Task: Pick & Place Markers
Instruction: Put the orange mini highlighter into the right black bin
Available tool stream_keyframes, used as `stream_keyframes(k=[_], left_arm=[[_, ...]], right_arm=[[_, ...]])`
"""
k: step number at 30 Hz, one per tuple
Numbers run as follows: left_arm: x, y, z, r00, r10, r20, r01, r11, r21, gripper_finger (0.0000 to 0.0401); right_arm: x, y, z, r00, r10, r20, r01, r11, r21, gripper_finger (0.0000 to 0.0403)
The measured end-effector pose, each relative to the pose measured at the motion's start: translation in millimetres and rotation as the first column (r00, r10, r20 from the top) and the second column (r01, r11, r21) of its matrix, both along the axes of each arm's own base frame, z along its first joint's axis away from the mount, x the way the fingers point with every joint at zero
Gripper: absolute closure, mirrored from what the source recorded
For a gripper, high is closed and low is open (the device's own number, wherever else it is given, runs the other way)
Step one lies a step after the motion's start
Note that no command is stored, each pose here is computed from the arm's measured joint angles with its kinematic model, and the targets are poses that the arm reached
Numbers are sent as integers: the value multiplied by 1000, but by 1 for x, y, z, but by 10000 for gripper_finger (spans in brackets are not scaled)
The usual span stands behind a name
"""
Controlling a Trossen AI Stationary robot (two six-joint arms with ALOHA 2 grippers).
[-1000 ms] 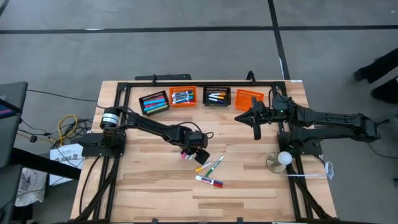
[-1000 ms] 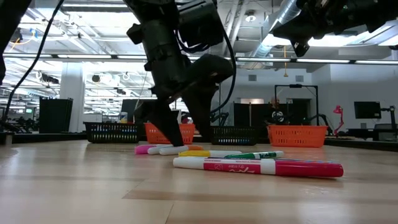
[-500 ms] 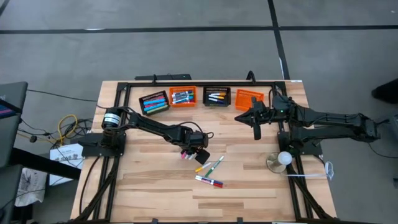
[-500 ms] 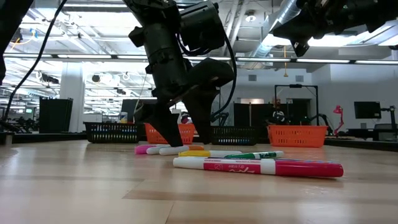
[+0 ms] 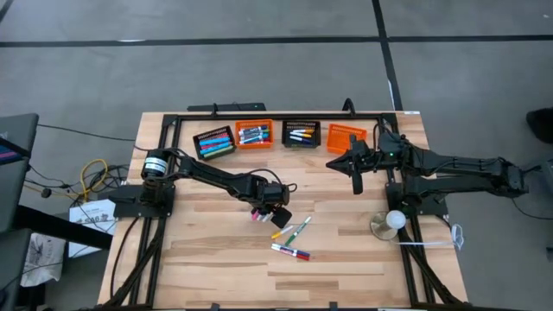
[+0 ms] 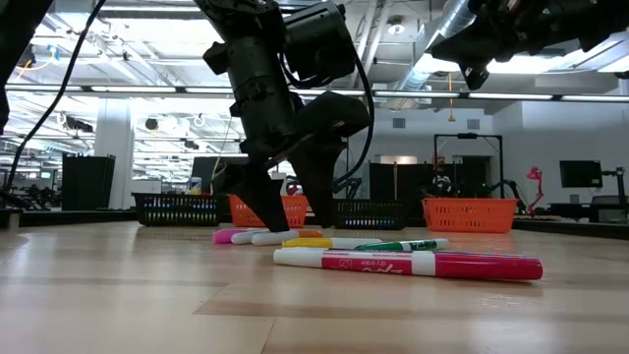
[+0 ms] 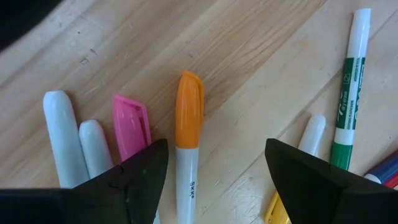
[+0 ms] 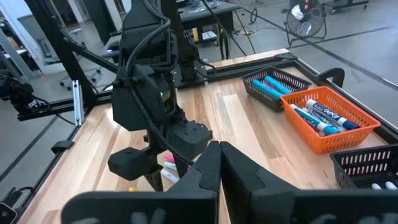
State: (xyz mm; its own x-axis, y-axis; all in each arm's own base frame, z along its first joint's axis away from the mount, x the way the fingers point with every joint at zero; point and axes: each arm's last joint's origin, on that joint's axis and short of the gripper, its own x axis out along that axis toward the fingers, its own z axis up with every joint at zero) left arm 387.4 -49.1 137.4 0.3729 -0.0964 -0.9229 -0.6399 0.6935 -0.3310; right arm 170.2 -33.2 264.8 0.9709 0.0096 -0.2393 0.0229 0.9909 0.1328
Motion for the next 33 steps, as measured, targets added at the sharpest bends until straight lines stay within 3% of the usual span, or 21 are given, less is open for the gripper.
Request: stream_keyframes(k=[12, 33], left_arm=[[0, 2, -1, 999, -42, -4, 42, 999, 16, 156], [1, 3, -2, 1000, -31, 7, 30, 999, 40, 334]], right_arm=[[0, 0, 0, 1000, 2, 0, -2, 1000, -7, 402], [0, 0, 0, 1000, -12, 0, 12, 999, 44, 402]])
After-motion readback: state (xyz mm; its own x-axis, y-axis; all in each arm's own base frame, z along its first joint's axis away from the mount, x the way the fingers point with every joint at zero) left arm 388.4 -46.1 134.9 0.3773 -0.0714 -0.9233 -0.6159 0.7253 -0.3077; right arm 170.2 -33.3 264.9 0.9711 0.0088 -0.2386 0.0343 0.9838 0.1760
